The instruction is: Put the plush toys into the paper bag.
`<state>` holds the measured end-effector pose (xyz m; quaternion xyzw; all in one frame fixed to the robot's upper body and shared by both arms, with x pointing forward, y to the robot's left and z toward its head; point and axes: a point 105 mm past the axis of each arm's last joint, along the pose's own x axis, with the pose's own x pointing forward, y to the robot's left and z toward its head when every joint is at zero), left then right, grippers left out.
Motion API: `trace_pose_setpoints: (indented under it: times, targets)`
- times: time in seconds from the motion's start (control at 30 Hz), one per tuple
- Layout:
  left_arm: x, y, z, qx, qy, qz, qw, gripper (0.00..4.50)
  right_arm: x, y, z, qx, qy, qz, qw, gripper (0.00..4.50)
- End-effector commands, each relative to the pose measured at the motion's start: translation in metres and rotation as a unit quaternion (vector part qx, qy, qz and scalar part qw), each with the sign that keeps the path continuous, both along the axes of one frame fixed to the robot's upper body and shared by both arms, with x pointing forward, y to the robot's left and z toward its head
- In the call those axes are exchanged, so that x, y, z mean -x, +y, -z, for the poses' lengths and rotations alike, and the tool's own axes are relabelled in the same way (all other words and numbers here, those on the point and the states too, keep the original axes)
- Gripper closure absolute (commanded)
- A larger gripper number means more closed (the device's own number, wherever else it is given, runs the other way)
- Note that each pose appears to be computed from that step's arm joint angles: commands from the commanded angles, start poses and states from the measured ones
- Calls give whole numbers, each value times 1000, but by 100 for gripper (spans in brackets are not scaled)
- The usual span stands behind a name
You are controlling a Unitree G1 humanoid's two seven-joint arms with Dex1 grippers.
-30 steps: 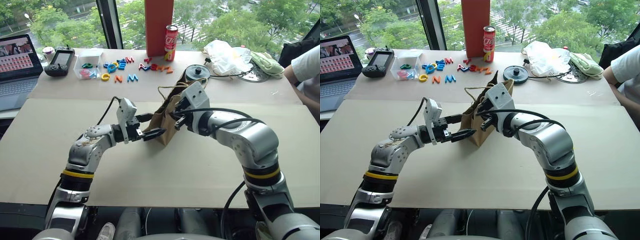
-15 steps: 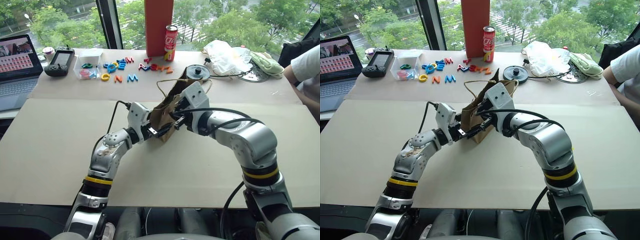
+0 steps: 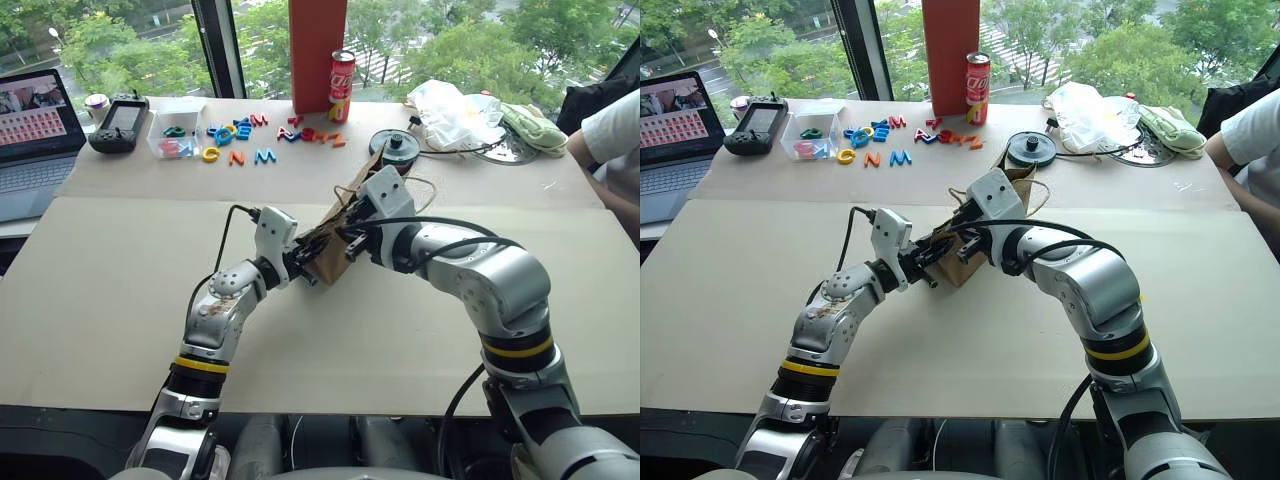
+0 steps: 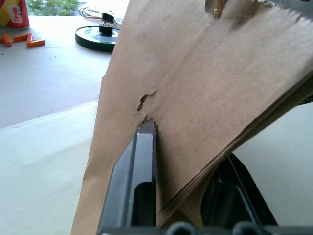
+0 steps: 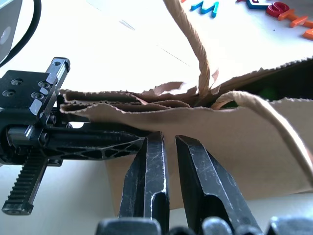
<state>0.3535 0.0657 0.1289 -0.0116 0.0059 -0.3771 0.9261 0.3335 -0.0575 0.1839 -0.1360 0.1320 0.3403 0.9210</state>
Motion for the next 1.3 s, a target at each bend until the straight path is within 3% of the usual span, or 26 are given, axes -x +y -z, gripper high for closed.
trace_pose_setpoints:
  times: [0.03, 0.67, 0.9, 1.0, 1.17, 1.3]
  targets:
    - [-6, 1, -11, -1, -25, -13, 1000, 447, 1, 1, -15, -7, -29, -3, 1000, 394]
    - [-7, -5, -15, 20, -27, 4, 999, 447, 7, -5, -11, 3, -23, -2, 1000, 394]
    - [-17, 1, -16, 21, -21, -17, 999, 447, 51, -5, -37, -23, -75, -122, 989, 394]
    - [-19, 4, -17, 24, -22, -16, 999, 447, 60, -30, -48, -42, -81, -136, 986, 394]
    - [-11, 25, -26, 4, -45, 35, 998, 447, 44, -95, -58, -50, -70, -74, 994, 394]
    - [2, 46, -43, -13, -66, 105, 992, 447, 44, -106, -64, -65, -74, -87, 991, 394]
